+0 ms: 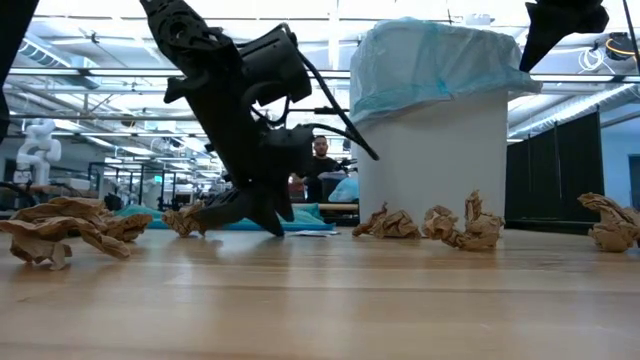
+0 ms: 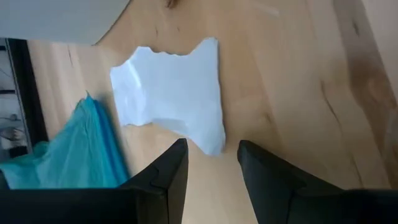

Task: Place trash/remove bag and relplace
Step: Put the white paper into the blue trash bin

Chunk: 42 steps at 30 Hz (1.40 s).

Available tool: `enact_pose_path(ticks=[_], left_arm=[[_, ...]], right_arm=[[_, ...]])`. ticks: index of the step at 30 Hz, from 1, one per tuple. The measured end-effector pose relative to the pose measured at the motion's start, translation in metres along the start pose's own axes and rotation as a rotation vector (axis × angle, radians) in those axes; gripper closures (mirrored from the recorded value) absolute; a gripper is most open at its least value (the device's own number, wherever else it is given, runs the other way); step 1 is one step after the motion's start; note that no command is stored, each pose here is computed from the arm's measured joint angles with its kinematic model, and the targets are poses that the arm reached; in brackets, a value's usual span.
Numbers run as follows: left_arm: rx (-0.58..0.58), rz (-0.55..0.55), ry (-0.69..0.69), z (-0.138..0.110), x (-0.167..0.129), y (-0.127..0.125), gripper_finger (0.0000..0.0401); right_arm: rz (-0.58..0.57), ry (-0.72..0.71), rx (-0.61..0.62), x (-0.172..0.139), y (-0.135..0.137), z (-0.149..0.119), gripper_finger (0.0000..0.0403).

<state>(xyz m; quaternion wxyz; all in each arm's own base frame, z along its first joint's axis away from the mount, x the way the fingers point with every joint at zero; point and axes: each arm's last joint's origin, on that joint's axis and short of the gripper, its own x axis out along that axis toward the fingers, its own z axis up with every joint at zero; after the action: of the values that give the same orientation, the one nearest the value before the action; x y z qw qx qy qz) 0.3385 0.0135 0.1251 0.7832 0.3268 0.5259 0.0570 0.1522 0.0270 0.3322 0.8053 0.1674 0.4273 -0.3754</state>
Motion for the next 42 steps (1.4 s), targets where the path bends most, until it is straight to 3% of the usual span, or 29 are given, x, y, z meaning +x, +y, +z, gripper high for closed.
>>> enact_pose_path(ticks=[10, 20, 30, 42], left_arm=[[-0.117, -0.084, -0.073, -0.009, 0.012, 0.022, 0.0273], [-0.175, -0.144, -0.132, -0.016, 0.020, 0.035, 0.0392], [-0.245, -0.158, -0.128, -0.015, 0.015, 0.035, 0.0400], [-0.326, -0.208, -0.238, -0.001, -0.047, 0.035, 0.0401]], right_arm=[[0.001, -0.001, -0.007, 0.000, 0.000, 0.000, 0.0403], [0.004, -0.004, -0.005, 0.000, 0.001, 0.000, 0.0403], [0.005, -0.006, -0.003, 0.000, 0.001, 0.000, 0.0403], [0.048, 0.028, 0.007, 0.000, 0.003, 0.000, 0.0403]])
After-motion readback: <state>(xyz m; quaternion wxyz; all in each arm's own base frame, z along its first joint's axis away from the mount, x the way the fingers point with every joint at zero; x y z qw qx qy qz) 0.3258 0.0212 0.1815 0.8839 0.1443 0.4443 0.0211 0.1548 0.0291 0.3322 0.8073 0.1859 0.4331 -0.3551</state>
